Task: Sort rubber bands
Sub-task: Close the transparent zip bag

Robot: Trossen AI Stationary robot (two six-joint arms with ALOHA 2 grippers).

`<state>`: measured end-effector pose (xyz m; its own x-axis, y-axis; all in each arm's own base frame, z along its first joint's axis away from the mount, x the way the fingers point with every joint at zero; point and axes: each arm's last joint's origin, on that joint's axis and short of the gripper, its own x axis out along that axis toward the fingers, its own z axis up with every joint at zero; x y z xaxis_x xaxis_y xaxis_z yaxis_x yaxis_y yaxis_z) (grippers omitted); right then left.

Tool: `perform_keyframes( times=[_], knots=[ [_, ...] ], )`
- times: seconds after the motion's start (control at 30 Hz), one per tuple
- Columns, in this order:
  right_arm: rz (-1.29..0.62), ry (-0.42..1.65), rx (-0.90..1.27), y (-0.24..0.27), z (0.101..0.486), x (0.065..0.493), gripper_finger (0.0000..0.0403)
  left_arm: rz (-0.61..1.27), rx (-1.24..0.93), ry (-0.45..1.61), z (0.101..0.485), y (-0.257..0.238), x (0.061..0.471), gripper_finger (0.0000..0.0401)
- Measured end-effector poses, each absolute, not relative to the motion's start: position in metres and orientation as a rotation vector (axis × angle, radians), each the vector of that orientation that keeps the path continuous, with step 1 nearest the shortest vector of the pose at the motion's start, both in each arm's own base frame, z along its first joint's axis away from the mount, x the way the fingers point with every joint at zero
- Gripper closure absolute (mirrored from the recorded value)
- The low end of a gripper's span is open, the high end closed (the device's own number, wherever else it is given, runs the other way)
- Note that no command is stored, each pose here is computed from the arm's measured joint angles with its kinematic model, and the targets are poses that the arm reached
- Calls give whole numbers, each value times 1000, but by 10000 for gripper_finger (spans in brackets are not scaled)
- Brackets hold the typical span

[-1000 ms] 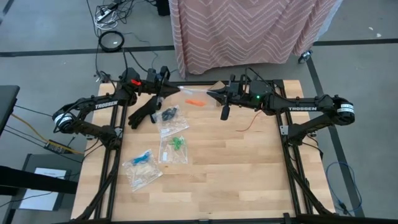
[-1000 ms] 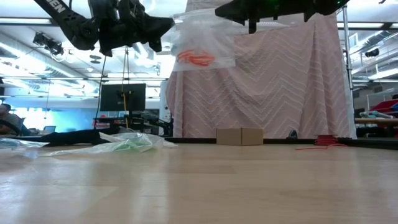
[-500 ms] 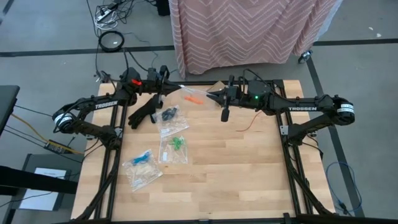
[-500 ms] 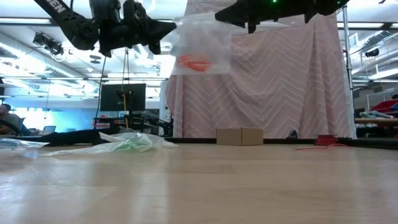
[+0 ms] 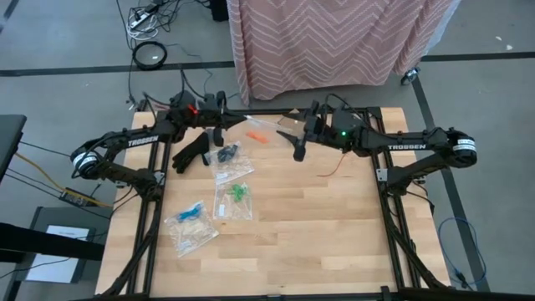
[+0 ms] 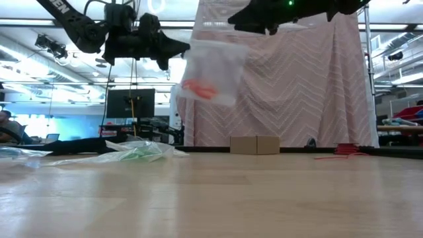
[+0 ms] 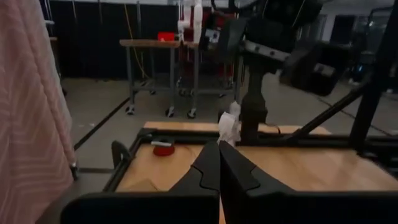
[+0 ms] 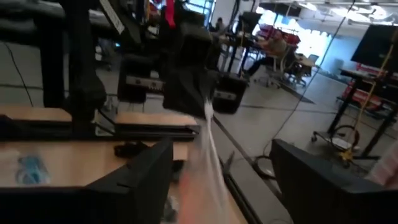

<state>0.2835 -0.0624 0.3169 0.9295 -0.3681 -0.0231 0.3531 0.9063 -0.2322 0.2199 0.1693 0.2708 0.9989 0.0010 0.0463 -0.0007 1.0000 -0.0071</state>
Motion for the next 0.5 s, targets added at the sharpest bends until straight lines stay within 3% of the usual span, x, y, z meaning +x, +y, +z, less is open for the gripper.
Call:
perform_keyframes(
  times=[0.13,0.5],
  knots=[
    [-371,102,-233,-60,307,294,138,10,4,-8,266,163,226,401],
    [-341,135,-287,-65,306,333,179,7,28,32,262,140,243,401]
  ],
)
